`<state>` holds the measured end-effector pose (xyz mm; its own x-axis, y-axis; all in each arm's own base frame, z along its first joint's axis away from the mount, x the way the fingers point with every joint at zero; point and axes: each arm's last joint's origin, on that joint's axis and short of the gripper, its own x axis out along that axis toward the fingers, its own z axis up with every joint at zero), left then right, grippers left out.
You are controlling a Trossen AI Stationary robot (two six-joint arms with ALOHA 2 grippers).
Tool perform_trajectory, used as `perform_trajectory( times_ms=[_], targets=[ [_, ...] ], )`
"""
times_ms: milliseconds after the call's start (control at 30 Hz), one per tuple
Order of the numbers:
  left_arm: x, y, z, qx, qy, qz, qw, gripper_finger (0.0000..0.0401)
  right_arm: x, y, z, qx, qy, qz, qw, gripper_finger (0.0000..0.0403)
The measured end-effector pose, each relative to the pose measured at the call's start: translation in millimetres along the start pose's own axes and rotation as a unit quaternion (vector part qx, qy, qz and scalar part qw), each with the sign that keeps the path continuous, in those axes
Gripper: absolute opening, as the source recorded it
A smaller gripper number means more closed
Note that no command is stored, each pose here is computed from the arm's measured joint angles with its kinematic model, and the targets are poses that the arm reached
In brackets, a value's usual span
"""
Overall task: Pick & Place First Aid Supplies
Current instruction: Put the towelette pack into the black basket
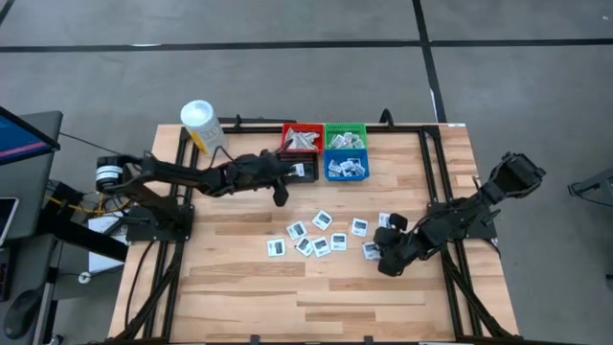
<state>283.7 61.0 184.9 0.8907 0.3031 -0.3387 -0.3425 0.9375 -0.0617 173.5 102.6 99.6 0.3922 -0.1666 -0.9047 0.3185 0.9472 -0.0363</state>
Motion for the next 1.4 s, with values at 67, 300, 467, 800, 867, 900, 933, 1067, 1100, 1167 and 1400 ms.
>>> perform_trajectory(
  times_ms=[67,300,467,800,867,900,933,1067,1100,1167,1400],
  targets=[
    [-6,0,8,-0.002,-0.017,-0.003,1.0,0.0106,-2,0,0,-0.005,-0.005,0.003,1.0,0.0094],
    [-23,-1,27,-0.007,-0.058,-0.022,0.998,0.0106,-2,-2,5,0.001,-0.018,0.018,1.0,0.0008],
    [-25,-2,29,-0.022,-0.06,-0.045,0.997,0.0106,-2,2,22,0.031,-0.066,0.034,0.997,0.001],
    [-25,1,29,-0.12,-0.042,-0.112,0.986,0.0106,-25,8,96,-0.028,-0.175,0.013,0.984,0.0002],
    [-25,3,29,-0.147,-0.034,-0.131,0.98,0.0106,-32,6,112,-0.041,-0.197,-0.001,0.98,0.0001],
    [-25,5,29,-0.162,-0.029,-0.142,0.976,0.0106,-36,4,121,-0.048,-0.207,-0.009,0.977,0.0001],
    [-25,6,30,-0.177,-0.024,-0.155,0.972,0.0106,-40,3,129,-0.054,-0.219,-0.02,0.974,0.0001],
    [-25,10,30,-0.226,-0.001,-0.199,0.954,0.0106,-51,-9,159,-0.082,-0.249,-0.06,0.963,0.0001],
    [-25,11,30,-0.236,0.004,-0.207,0.95,0.0106,-54,-13,165,-0.086,-0.254,-0.071,0.961,0.0001],
    [-26,10,30,-0.254,0.013,-0.219,0.942,0.0106,-58,-21,176,-0.084,-0.263,-0.094,0.956,0.0001],
    [-26,9,30,-0.289,0.024,-0.232,0.929,0.0106,-69,-49,206,-0.045,-0.284,-0.124,0.95,0.0001]
  ],
)
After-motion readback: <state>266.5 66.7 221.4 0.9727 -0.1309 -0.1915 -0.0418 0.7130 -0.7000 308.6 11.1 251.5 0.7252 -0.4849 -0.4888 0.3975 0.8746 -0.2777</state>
